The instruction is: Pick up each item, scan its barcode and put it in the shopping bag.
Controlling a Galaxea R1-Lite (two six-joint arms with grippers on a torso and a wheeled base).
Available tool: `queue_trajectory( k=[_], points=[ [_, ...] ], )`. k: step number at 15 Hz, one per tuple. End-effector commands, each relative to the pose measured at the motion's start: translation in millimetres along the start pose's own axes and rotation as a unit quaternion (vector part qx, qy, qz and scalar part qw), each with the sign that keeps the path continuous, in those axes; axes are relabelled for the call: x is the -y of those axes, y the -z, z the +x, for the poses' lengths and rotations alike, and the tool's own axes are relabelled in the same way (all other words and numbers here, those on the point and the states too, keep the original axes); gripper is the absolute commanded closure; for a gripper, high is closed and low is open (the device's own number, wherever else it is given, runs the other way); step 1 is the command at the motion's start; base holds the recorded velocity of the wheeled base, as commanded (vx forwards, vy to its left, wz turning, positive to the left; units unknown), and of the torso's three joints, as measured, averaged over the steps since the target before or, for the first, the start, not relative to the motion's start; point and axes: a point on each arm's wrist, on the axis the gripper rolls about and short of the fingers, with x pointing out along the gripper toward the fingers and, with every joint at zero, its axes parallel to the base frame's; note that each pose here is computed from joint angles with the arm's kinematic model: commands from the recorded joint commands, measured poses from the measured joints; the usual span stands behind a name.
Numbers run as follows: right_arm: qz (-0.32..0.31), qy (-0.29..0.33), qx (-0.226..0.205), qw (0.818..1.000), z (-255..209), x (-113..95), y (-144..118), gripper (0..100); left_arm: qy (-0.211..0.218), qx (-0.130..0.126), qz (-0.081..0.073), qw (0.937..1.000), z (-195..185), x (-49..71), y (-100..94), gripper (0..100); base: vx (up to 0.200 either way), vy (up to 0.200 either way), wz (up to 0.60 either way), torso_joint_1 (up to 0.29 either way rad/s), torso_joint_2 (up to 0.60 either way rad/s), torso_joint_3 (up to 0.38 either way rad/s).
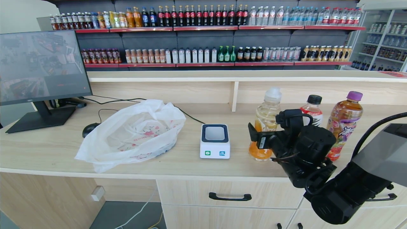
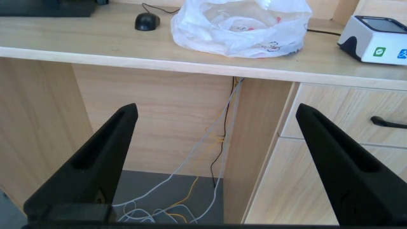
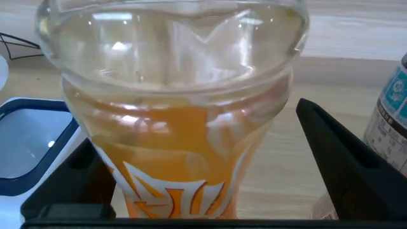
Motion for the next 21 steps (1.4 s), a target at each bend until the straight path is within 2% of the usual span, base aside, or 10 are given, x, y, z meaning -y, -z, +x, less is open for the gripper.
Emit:
queue_trajectory(
  k=[1, 2, 3, 9, 16, 21],
  points=[
    [0.003, -0.004, 0.005, 1.0, -1, -2, -3, 0, 0.0, 0.0, -0.001, 1.0, 0, 0.0, 0.0, 0, 0.0, 0.0, 0.0, 0.0, 0.0, 0.0],
    [0.003, -0.004, 0.006, 1.0, -1, -2, -3, 0, 0.0, 0.0, 0.0, 1.0, 0, 0.0, 0.0, 0, 0.0, 0.0, 0.0, 0.0, 0.0, 0.0],
    [0.003, -0.004, 0.006, 1.0, -1, -3, -3, 100, 0.0, 0.0, -0.001, 1.0, 0, 0.0, 0.0, 0, 0.0, 0.0, 0.0, 0.0, 0.0, 0.0],
    [0.007, -0.023, 0.009, 1.0, -7, -14, -6, 100, 0.0, 0.0, 0.0, 1.0, 0, 0.0, 0.0, 0, 0.0, 0.0, 0.0, 0.0, 0.0, 0.0],
    [0.003, -0.022, 0.003, 1.0, -14, -12, -3, 100, 0.0, 0.0, 0.0, 1.0, 0, 0.0, 0.0, 0, 0.0, 0.0, 0.0, 0.0, 0.0, 0.0],
    [0.024, -0.022, 0.035, 0.999, -29, -7, -31, 100, 0.0, 0.0, 0.0, 1.0, 0, 0.0, 0.0, 0, 0.0, 0.0, 0.0, 0.0, 0.0, 0.0]
  ],
)
